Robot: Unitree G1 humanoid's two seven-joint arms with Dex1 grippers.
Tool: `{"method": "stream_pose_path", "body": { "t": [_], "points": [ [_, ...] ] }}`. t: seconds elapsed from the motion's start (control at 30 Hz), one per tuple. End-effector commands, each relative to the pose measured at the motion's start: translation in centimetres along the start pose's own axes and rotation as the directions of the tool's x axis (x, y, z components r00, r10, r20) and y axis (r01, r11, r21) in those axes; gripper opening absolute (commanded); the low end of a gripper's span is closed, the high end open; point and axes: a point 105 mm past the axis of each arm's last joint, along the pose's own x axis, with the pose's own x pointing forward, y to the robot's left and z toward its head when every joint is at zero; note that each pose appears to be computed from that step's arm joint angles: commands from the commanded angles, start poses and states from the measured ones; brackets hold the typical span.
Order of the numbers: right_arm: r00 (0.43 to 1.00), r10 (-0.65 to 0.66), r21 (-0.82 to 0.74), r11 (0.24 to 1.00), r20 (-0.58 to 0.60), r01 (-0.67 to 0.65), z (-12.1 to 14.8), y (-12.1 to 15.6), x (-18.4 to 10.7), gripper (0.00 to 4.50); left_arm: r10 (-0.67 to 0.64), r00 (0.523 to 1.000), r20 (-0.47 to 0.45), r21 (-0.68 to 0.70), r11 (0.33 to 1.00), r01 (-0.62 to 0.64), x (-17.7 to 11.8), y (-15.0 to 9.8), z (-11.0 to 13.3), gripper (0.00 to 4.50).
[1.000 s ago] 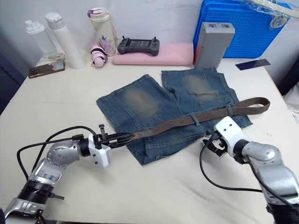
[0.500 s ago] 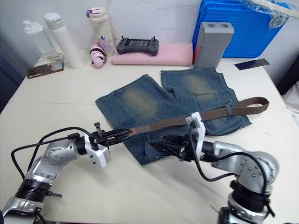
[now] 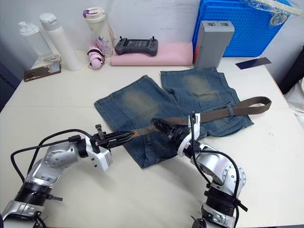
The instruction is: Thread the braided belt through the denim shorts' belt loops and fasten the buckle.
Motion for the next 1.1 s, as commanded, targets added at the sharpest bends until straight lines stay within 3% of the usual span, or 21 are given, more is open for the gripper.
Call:
{"method": "stream_pose_path", "body": {
  "t": [0.03, 0.13, 0.33, 0.43, 0.73, 0.87, 1.0, 1.1],
  "points": [
    [0.999, 0.035, 0.044, 0.998, -0.003, -0.035, -0.2, 1.5, -0.2, 4.43, 0.023, 1.000, 0.020, 0.021, 1.000, -0.023, -0.1, 0.6, 0.5, 0.00],
    [1.000, 0.023, 0.059, 0.998, -0.009, -0.023, -0.3, 1.5, -0.1, 3.74, 0.022, 1.000, 0.020, 0.019, 1.000, -0.022, -0.2, 0.6, 0.5, 0.00],
    [1.000, 0.007, 0.073, 0.997, 0.010, -0.008, -0.1, 1.2, 0.0, 1.08, 0.028, 0.999, 0.031, 0.018, 0.999, -0.028, -0.1, 0.8, 0.8, 0.00],
    [1.000, 0.004, 0.078, 0.997, 0.019, -0.005, 0.1, 1.1, 0.1, 0.05, 0.033, 0.999, 0.039, 0.010, 0.999, -0.033, -0.1, 0.8, 1.0, 0.00],
    [0.996, 0.011, 0.086, 0.996, 0.086, -0.018, 1.3, 0.8, -0.1, 0.05, 0.054, 0.998, 0.029, -0.089, 0.995, -0.051, -0.1, 1.0, 0.9, 0.00],
    [0.988, -0.006, 0.047, 0.999, 0.157, -0.001, 2.7, 0.0, -1.2, 0.00, 0.005, 1.000, -0.028, -0.341, 0.940, -0.014, -0.6, -0.3, -0.1, 1.69],
    [0.973, -0.047, 0.010, 0.999, 0.227, 0.045, 3.7, -1.3, -2.5, 0.00, 0.021, 0.995, -0.094, -0.656, 0.751, -0.078, -2.0, -0.8, -1.2, 3.34],
    [0.967, -0.089, -0.044, 0.994, 0.238, 0.103, 3.5, -2.4, -3.1, 0.00, 0.004, 0.993, -0.115, -0.729, 0.679, -0.087, -2.7, -1.0, -1.6, 3.34]
  ]
}}
